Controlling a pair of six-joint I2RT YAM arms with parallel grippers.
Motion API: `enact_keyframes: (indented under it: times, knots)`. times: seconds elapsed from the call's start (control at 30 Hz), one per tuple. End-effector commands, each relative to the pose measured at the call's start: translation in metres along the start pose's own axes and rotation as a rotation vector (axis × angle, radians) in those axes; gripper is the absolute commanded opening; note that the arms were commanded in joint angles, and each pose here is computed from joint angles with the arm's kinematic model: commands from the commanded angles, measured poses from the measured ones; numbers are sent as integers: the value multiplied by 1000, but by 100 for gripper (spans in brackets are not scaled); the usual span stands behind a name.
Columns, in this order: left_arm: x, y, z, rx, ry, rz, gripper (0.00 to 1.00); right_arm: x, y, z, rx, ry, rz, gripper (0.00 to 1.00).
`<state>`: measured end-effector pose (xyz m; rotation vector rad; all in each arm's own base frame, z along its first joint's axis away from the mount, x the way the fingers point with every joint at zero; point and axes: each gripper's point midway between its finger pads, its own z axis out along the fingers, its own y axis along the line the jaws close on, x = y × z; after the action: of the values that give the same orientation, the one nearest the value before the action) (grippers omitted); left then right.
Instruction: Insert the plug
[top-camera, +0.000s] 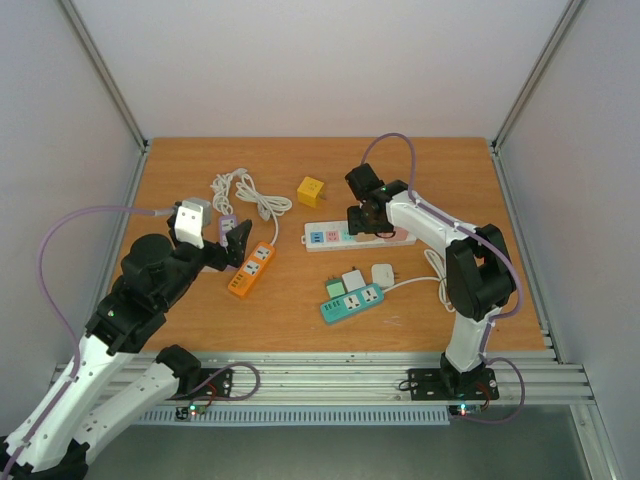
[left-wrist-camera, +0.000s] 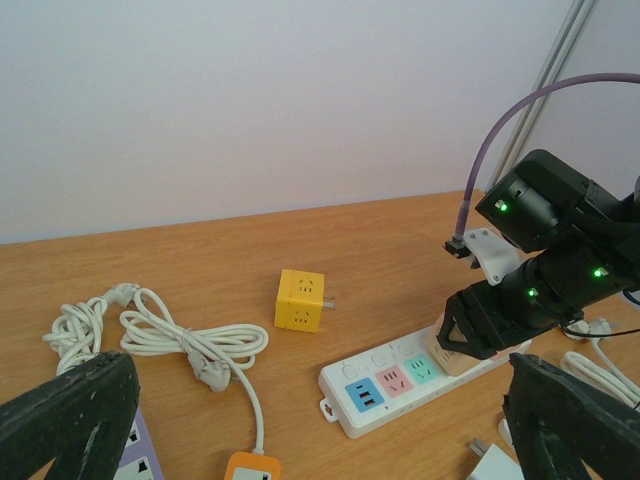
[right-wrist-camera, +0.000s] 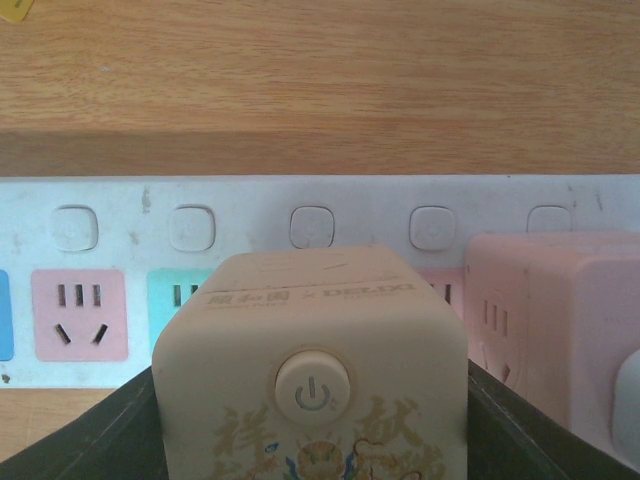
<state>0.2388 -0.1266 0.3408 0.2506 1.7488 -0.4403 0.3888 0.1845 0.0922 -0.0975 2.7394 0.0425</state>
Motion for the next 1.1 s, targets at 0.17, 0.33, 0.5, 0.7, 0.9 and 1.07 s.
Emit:
enact_keyframes:
  times: [0.17, 0.33, 0.5, 0.7, 0.9, 1.07]
  knots:
    - [-7, 3, 4, -20, -25, 8, 99, 24, -16, 33, 105, 114, 7, 38]
    - [-6, 4, 4, -25, -20, 8, 99, 32, -24, 44, 153, 145, -7, 38]
    - [-5, 4, 5, -28, -18, 11, 99, 42, -27, 57, 171, 170, -17, 38]
    - [-4, 5, 5, -31, -14, 12, 99, 54, -29, 69, 180, 203, -16, 41]
    - [-3, 5, 6, -34, -10, 13, 99, 53, -36, 70, 226, 193, -13, 46]
    - [-3, 6, 6, -37, -7, 14, 99, 40, -26, 49, 200, 141, -29, 52]
